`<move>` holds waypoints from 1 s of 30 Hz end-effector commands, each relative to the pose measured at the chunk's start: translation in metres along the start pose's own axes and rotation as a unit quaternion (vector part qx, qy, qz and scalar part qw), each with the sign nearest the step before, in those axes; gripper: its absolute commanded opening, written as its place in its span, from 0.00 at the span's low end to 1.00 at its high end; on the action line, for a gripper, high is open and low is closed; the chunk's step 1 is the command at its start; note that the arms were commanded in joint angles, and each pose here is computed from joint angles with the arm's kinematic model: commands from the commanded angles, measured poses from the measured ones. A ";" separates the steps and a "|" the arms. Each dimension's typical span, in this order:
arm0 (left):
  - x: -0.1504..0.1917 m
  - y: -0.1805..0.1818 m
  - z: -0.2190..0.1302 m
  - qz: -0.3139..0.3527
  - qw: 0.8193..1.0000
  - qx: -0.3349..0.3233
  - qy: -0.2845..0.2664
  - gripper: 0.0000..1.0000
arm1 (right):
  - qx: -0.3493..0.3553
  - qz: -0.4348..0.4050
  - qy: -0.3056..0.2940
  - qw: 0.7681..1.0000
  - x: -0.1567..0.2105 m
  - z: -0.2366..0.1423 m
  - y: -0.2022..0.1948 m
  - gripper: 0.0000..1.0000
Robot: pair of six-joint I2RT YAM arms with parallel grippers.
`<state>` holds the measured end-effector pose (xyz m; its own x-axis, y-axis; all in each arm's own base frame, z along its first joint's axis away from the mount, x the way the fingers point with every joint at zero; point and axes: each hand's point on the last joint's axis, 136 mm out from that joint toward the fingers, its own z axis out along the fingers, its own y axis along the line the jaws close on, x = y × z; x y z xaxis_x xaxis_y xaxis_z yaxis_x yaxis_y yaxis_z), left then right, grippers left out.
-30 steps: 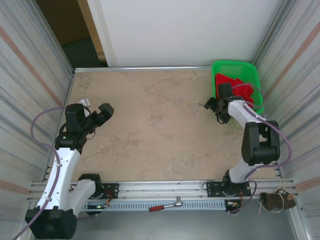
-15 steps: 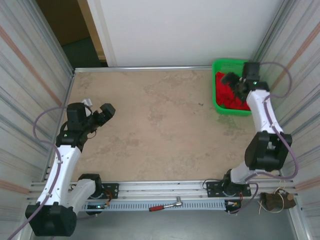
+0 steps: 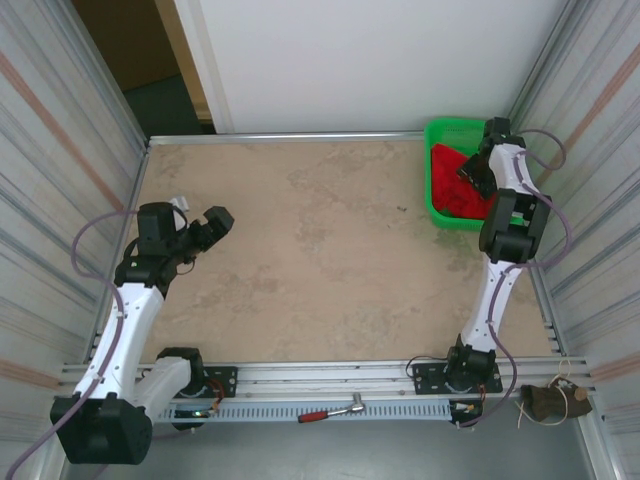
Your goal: Fold the inside-out t-shirt
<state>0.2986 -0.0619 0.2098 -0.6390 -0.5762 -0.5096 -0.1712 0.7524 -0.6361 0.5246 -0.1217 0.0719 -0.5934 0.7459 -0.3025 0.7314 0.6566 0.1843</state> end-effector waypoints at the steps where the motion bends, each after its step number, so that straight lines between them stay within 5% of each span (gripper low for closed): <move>1: -0.006 -0.016 -0.007 0.012 1.000 0.020 -0.004 0.99 | 0.013 0.011 -0.013 1.000 -0.016 -0.023 -0.011 0.15; 3: -0.004 -0.014 -0.007 0.014 1.000 0.018 -0.001 0.99 | -0.023 0.014 -0.048 0.998 -0.034 -0.056 -0.004 0.00; 9: 0.001 -0.013 0.000 0.007 1.000 0.023 0.009 0.99 | -0.204 -0.015 -0.164 0.965 -0.054 -0.211 0.047 0.00; 18: -0.006 -0.023 -0.002 0.027 0.999 0.029 0.009 0.99 | -0.432 -0.149 -0.236 0.857 0.051 -0.433 0.122 0.00; 24: -0.008 -0.025 -0.005 0.031 0.999 0.032 0.002 0.99 | -0.514 -0.205 -0.211 0.806 0.126 -0.494 0.155 0.00; 30: -0.006 -0.022 -0.004 0.027 0.999 0.029 0.004 0.99 | -0.508 -0.225 -0.162 0.816 0.174 -0.451 0.189 0.00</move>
<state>0.3045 -0.0704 0.2179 -0.6575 -0.5518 -0.5130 -0.1351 0.7562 -0.6402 0.3911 0.1692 0.4976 -0.4703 0.4405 -0.7647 -0.3084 0.7298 0.6101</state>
